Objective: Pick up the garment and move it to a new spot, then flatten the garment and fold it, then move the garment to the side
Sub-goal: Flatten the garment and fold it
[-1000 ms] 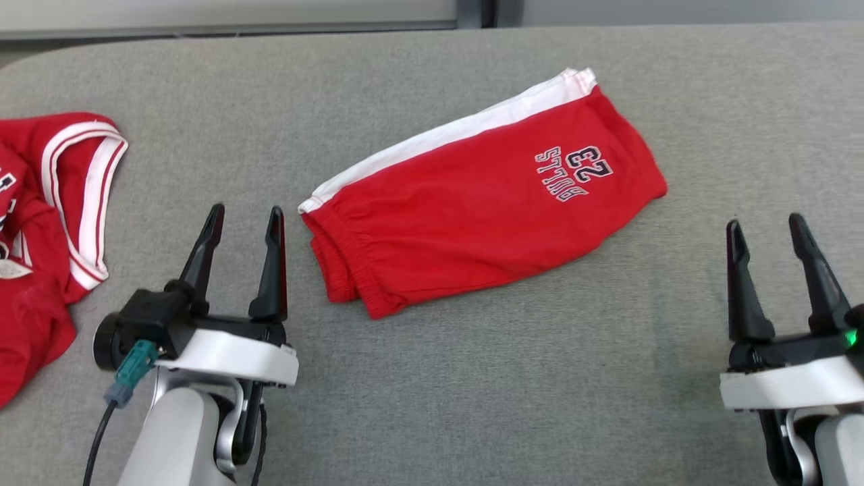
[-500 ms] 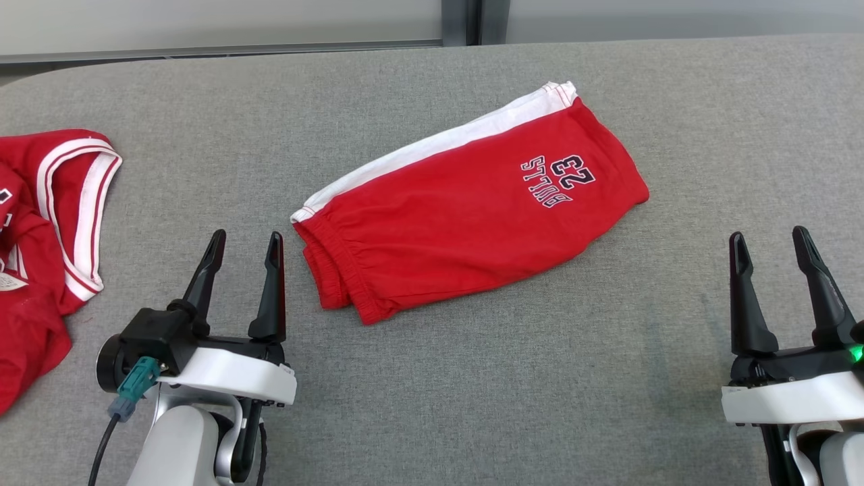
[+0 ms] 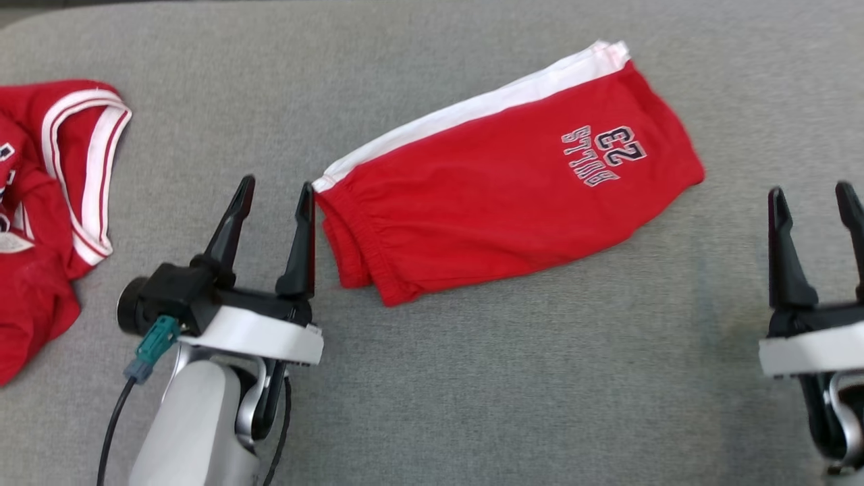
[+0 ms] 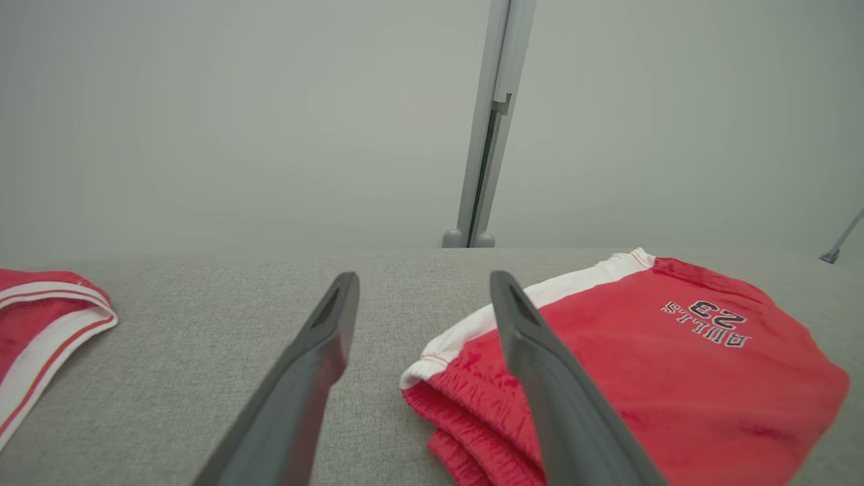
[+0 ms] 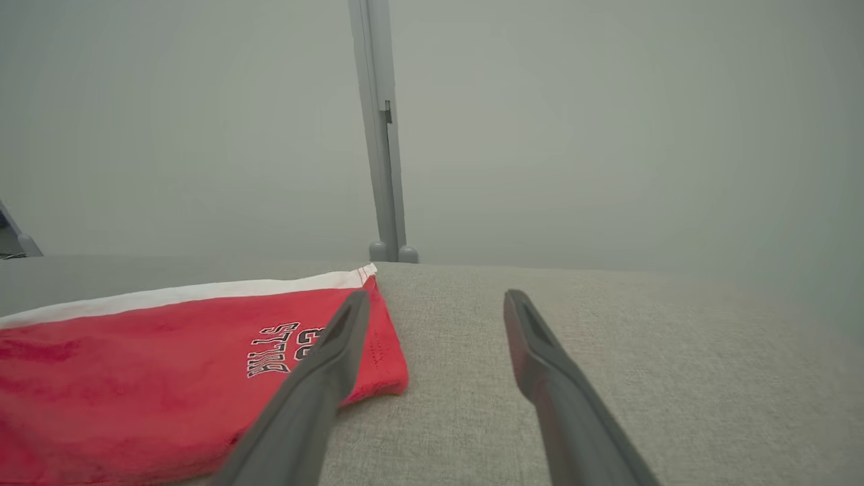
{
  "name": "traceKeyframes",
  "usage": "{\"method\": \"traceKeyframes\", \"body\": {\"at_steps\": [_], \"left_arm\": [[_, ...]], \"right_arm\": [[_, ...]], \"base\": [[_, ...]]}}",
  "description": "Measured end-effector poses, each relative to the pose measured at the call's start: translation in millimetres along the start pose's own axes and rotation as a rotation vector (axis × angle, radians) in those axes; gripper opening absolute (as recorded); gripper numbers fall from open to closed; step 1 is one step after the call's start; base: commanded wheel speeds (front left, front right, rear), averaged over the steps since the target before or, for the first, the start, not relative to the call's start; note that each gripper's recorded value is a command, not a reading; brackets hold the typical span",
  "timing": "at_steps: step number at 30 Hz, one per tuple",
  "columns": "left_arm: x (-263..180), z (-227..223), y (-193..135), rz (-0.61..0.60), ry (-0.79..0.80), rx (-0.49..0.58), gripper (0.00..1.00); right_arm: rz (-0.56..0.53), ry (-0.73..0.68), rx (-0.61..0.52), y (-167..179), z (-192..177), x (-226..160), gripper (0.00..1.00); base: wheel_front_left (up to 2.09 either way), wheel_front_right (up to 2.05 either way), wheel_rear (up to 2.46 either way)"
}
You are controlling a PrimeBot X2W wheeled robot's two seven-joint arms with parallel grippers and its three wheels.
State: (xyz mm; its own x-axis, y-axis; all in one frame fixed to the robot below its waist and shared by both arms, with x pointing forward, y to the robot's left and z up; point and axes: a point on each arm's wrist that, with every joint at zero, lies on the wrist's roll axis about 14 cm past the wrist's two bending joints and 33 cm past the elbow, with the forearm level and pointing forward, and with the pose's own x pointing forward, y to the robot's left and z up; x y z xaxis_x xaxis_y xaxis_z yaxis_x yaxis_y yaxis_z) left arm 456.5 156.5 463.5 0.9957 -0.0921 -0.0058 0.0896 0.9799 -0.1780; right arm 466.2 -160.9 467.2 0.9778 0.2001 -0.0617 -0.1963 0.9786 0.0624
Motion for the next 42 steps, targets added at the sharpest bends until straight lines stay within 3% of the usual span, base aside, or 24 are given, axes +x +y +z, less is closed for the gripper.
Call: {"method": "traceKeyframes", "body": {"at_steps": [9,17,18,19,20,25,29,38,42], "left_arm": [[15,-12,12,0.018,0.021,-0.014,1.0],[13,-21,23,0.062,0.047,-0.017,1.0],[13,-22,23,0.063,0.048,-0.017,1.0],[14,-22,22,0.062,0.047,-0.018,1.0],[14,-22,21,0.062,0.046,-0.018,1.0],[17,-18,19,0.054,0.034,-0.006,1.0],[13,-14,16,0.049,0.029,0.003,1.0],[-6,-4,3,0.021,0.018,0.003,1.0],[-7,-1,-2,0.005,0.009,0.002,1.0]], "right_arm": [[0.155,0.215,-0.026,24,-60,77,1.0],[0.198,0.361,-0.008,35,-105,98,1.0],[0.197,0.377,-0.006,34,-108,97,0.47],[0.2,0.38,-0.003,35,-108,97,0.28],[0.202,0.38,-0.001,36,-107,97,0.0],[0.204,0.351,0.027,41,-98,92,0.0],[0.177,0.327,0.062,40,-95,65,0.0],[-0.017,0.303,0.145,4,-86,-18,0.0],[-0.054,0.276,0.151,-6,-76,-25,0.0]], "base": [[0.0,0.0,0.0],[0.0,0.0,0.0],[0.0,0.0,0.0],[0.0,0.0,0.0],[0.0,0.0,0.0],[0.0,0.0,0.0],[0.0,0.0,0.0],[0.0,0.0,0.0],[0.0,0.0,0.0]]}}
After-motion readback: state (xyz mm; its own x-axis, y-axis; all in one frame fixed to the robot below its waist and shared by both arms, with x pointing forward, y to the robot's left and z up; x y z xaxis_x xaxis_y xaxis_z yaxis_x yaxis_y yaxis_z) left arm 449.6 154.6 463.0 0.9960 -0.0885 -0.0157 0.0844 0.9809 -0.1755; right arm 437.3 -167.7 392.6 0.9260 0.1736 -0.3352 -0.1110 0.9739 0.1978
